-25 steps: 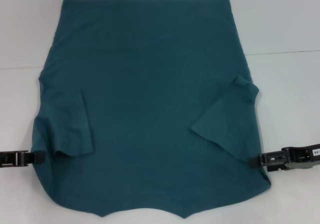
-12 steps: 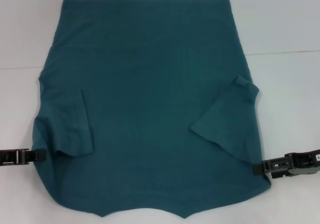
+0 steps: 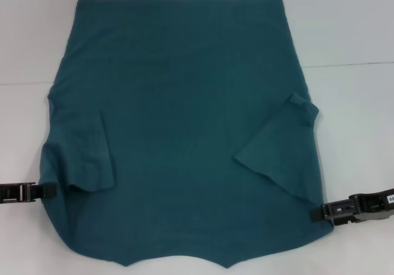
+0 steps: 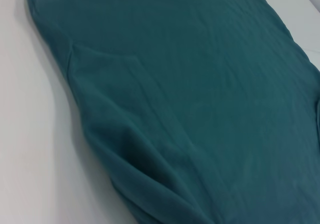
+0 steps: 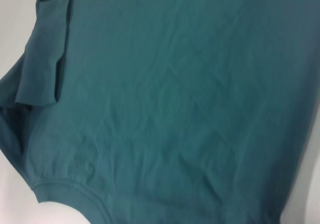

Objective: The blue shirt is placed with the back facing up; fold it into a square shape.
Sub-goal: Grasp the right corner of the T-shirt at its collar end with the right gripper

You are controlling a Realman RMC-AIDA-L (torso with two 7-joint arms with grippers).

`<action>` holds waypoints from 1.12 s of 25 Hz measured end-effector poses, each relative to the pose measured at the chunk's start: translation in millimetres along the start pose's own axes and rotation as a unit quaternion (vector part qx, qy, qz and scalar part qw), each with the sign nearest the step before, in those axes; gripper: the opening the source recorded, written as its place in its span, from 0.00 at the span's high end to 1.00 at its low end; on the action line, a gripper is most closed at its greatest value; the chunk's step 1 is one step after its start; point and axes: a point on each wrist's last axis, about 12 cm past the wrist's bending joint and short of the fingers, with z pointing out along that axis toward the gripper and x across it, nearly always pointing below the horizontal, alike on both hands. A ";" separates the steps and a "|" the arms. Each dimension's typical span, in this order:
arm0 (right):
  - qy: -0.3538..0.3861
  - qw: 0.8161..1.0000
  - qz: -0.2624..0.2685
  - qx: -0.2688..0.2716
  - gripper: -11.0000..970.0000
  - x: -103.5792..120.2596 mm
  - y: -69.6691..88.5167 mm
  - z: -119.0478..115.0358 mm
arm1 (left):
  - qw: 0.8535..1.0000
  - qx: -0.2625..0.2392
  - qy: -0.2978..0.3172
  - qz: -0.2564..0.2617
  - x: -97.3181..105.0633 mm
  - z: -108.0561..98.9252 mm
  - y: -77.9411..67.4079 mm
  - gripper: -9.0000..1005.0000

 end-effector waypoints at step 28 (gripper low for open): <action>0.015 0.999 -0.024 -0.045 0.15 -5.9 21.6 15.5 | 1.000 0.000 -0.001 0.000 1.3 1.2 1.2 0.96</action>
